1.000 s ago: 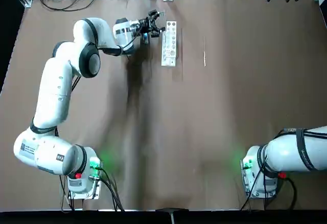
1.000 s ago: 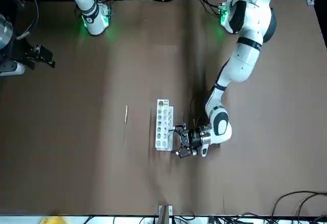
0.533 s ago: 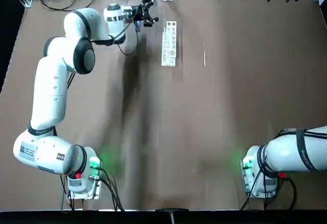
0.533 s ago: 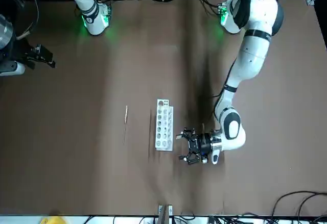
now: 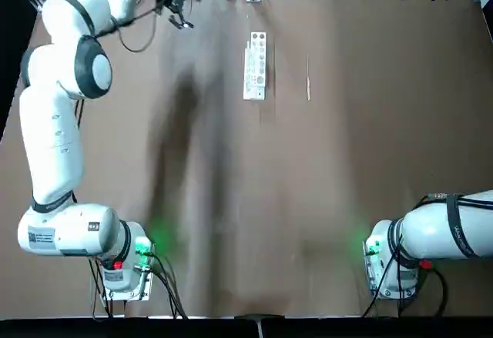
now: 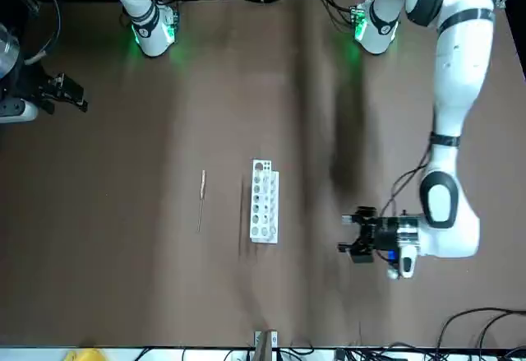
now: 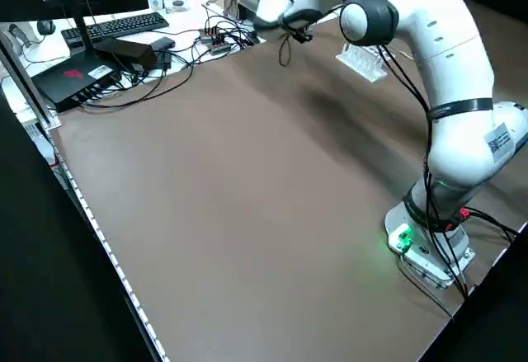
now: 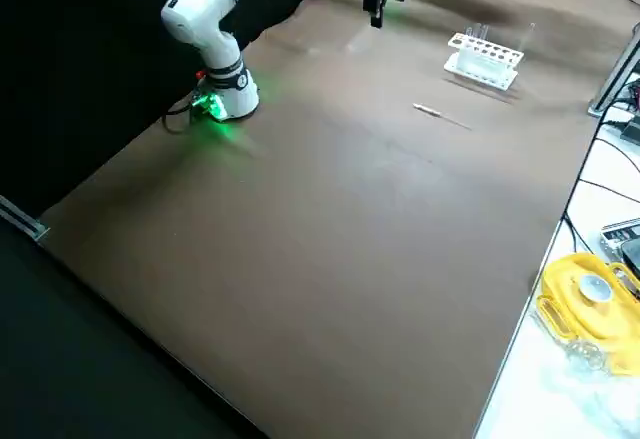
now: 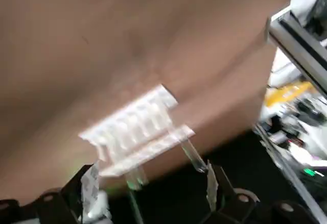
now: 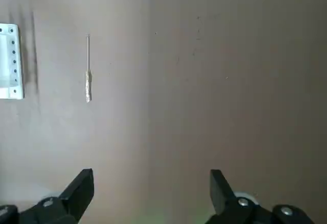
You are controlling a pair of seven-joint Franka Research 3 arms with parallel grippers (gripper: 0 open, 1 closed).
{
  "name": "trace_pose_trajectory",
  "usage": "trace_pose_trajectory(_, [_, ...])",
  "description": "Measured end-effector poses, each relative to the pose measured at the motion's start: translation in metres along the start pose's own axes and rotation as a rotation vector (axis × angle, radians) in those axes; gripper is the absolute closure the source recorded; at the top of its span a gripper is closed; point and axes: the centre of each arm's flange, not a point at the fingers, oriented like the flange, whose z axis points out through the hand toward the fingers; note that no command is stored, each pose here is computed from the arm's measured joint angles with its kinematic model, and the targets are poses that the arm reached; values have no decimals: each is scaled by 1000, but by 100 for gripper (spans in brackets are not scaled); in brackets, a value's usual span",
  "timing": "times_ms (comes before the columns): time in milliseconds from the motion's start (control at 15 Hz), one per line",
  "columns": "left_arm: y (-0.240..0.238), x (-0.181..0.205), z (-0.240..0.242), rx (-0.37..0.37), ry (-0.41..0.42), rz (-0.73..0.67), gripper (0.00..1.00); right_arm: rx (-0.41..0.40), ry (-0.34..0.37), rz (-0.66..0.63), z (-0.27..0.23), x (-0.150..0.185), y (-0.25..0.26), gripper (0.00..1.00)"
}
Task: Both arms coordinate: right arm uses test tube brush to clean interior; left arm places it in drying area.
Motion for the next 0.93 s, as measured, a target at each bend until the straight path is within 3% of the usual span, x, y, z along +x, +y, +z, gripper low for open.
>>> trace_pose_trajectory(333, [8, -49, -85, 314, 288, 189, 1, 1, 1, 8, 0, 0, 4, 0])
trace_pose_trajectory(467, [13, -78, -122, 406, 373, 269, 1, 1, 1, 19, -1, 0, 9, 0])
trace_pose_trajectory(600, [15, -107, -161, 511, 458, 385, 1, 2, 2, 28, -1, 0, 14, 0])
trace_pose_trajectory(667, [20, -140, -195, 602, 542, 508, 1, 2, 1, 32, -1, 0, 16, 0])
trace_pose_trajectory(933, [21, -218, -243, 731, 617, 753, 1, 2, 1, 33, -1, 0, 16, 0])
